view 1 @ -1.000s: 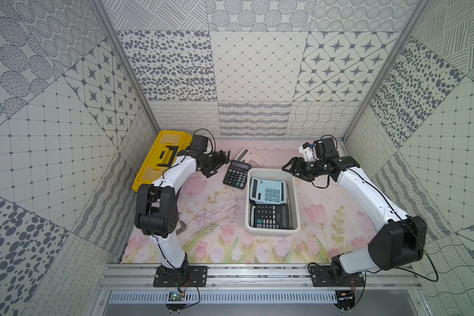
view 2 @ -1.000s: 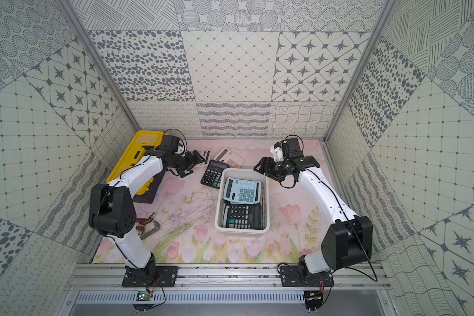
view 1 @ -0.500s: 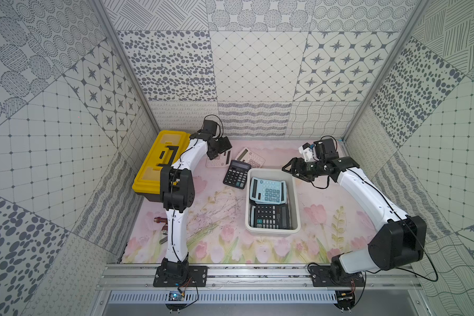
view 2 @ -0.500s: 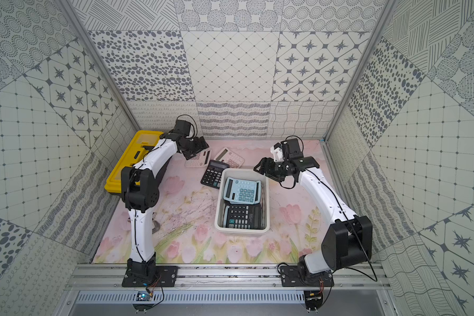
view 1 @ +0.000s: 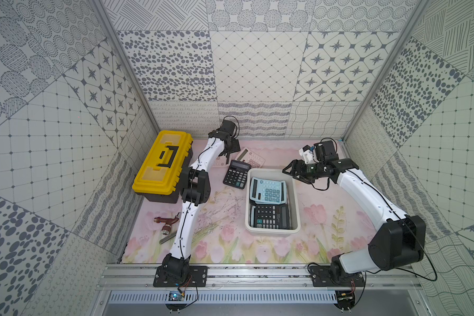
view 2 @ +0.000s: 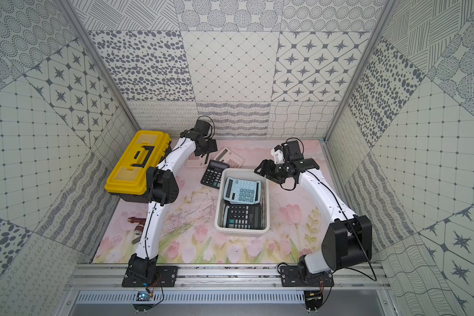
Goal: Put the calculator in the storage box
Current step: Pick up the calculator from the center of the board.
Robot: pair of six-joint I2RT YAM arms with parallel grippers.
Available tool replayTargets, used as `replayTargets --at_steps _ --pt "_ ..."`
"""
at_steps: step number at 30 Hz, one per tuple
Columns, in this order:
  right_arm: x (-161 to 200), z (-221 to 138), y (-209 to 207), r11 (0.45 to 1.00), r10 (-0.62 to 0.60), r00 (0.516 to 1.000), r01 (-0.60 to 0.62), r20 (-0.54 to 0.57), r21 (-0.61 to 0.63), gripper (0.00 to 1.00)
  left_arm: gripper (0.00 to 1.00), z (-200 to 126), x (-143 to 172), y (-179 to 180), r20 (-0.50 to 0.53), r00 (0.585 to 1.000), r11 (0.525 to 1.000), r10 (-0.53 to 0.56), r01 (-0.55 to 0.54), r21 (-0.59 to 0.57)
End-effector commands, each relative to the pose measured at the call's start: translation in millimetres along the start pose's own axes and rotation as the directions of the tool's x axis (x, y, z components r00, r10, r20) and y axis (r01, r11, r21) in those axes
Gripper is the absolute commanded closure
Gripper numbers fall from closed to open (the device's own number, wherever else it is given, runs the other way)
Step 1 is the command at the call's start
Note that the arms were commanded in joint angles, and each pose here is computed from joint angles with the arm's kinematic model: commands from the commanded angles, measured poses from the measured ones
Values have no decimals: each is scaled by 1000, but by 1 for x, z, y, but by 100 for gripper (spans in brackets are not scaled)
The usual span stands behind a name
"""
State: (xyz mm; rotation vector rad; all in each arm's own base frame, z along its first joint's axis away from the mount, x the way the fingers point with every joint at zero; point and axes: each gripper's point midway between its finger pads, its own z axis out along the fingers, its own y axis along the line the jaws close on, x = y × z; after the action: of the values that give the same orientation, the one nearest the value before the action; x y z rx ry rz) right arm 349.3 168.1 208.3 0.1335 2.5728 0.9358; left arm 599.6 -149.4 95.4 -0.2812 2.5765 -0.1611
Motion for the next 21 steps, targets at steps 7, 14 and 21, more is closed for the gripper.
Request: replayTargets --at_steps 7,14,21 --pt "-4 -7 -1 999 -29 999 30 42 -39 27 34 19 10 14 21 989 968 149 -142 -205" --pt "-1 -10 -5 999 -20 999 22 46 -46 27 48 28 19 11 2 984 958 177 -172 -231" --pt "1 -15 -6 998 -17 998 20 53 -55 27 62 22 15 10 10 985 959 175 -168 -229"
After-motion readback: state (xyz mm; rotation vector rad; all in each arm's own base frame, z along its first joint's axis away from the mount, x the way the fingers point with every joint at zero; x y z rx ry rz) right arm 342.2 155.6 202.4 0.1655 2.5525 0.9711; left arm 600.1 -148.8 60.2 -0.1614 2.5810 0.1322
